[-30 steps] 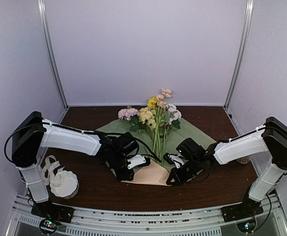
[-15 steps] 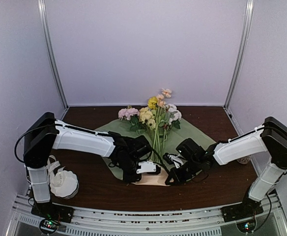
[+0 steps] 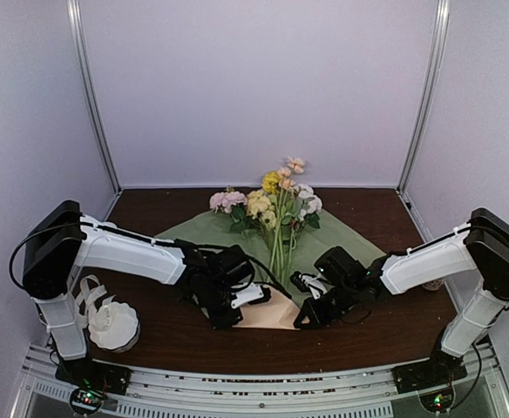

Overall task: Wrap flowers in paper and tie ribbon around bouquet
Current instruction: Press the fold line of the 1/4-folded wrapping paper.

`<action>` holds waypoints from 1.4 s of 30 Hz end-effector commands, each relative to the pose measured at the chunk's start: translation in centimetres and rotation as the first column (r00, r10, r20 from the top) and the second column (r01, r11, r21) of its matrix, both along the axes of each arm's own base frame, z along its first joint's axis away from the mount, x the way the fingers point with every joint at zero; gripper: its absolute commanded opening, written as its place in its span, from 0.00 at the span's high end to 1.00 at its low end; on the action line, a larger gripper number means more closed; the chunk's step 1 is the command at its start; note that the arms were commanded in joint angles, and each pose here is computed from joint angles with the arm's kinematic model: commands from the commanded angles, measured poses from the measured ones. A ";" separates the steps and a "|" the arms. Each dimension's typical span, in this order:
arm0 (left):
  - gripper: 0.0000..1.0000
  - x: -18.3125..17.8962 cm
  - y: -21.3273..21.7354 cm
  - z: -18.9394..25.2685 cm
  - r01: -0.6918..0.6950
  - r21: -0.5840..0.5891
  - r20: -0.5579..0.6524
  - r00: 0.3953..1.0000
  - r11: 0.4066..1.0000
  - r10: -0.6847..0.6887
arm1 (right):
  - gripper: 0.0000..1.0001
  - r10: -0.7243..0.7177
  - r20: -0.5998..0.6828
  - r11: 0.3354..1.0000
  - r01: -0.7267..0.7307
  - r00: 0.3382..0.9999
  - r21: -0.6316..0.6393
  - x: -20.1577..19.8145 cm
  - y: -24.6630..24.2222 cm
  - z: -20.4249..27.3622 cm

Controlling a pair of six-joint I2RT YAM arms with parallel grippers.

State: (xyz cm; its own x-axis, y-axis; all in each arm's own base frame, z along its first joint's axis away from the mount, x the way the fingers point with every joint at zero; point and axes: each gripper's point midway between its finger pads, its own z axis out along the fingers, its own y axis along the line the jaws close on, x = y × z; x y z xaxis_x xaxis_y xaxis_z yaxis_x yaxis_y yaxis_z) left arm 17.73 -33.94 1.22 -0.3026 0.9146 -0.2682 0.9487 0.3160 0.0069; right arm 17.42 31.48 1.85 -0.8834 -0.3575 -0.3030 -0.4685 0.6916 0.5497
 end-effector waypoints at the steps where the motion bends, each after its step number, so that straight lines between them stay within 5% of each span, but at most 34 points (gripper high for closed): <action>1: 0.92 -2.8 8.0 -3.7 -0.182 0.277 -0.130 0.966 0.943 0.225 | 1.00 -0.026 -0.066 0.988 0.016 0.997 -0.151 -1.8 -3.2 -3.2; 13: 0.90 -4.5 10.1 -2.3 -0.293 0.247 -0.167 0.926 0.924 0.339 | 1.00 -0.017 -0.069 0.988 0.006 0.997 -0.153 -2.0 -3.2 -3.5; 21: 0.73 -2.8 6.4 1.5 -0.414 0.012 -0.247 0.881 0.910 0.404 | 1.00 -0.016 -0.069 0.989 0.006 0.997 -0.149 -2.0 -3.2 -3.2; 29: 0.69 -2.3 -1.7 8.2 -0.110 -0.245 -0.151 0.986 0.963 0.074 | 1.00 -0.043 -0.066 0.993 0.035 0.997 -0.117 -1.4 -2.4 -2.7; 35: 0.68 -0.1 -2.9 4.6 -0.042 -0.108 -0.100 0.994 0.993 0.031 | 1.00 -0.055 -0.070 0.996 0.050 0.996 -0.078 -1.3 -1.8 -2.0; 42: 0.66 -0.1 -3.0 3.2 -0.013 -0.113 -0.262 0.965 0.994 -0.018 | 1.00 -0.060 -0.066 0.998 0.057 0.996 -0.039 -1.3 -1.5 -0.9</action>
State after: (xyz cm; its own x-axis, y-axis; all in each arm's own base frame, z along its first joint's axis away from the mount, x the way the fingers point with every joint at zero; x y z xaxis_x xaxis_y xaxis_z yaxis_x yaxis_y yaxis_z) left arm 17.43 -37.38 3.76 -0.3756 0.8821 -0.2844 0.9246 0.3355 -0.1804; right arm 17.36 31.53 2.01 -0.9062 -0.3131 -0.2842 -0.4224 0.7005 0.5752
